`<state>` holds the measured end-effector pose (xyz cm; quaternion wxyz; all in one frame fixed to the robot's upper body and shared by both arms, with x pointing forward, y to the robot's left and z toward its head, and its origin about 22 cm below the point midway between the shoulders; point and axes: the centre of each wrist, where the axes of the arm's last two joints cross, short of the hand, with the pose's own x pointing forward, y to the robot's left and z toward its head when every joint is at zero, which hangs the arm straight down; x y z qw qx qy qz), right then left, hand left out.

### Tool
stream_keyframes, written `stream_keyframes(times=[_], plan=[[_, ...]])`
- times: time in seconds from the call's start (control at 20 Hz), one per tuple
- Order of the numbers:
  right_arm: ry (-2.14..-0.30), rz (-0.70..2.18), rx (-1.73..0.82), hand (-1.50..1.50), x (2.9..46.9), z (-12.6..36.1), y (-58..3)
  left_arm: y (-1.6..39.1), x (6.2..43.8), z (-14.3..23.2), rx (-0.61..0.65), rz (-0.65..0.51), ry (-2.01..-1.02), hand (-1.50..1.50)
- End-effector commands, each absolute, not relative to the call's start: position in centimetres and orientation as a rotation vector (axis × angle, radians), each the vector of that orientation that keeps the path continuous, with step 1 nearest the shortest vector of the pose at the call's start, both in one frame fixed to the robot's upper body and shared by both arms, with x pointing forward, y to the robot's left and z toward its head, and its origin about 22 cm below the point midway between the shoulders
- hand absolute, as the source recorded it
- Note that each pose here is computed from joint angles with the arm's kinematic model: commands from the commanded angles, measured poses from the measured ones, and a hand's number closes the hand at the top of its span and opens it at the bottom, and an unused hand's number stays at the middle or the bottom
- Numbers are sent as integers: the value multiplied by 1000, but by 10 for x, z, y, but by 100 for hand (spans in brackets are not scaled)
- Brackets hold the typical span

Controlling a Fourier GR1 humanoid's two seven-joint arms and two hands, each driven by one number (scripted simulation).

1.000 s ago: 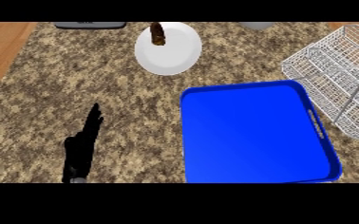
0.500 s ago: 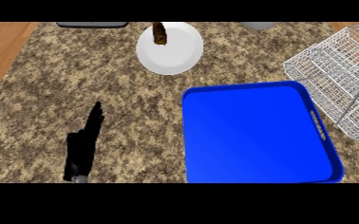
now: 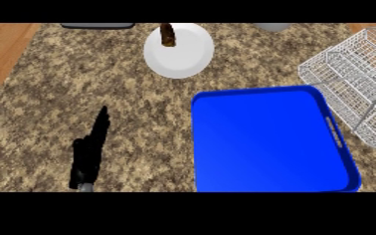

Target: Pick the croissant from the tray and place it in the tiered basket

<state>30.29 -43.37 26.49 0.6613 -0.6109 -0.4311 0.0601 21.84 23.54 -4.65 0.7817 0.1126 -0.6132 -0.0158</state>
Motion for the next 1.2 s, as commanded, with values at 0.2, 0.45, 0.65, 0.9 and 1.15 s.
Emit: stream_keyframes(times=[0.2,0.45,0.65,0.9,1.15], plan=[[-928,112,-1361,150,345,229,-448,244,204,-39,237,-32,-1308,0],[-1057,-135,-1117,-150,352,193,-436,231,210,-53,232,-30,-1312,0],[-1136,-261,-1011,-150,355,181,-440,235,213,-55,224,-37,-1308,0],[-1317,-410,-935,-150,353,191,-449,249,223,-54,258,-9,-1300,0],[-1408,-558,-1115,-150,325,196,-462,248,224,-32,258,-24,-1313,0]])
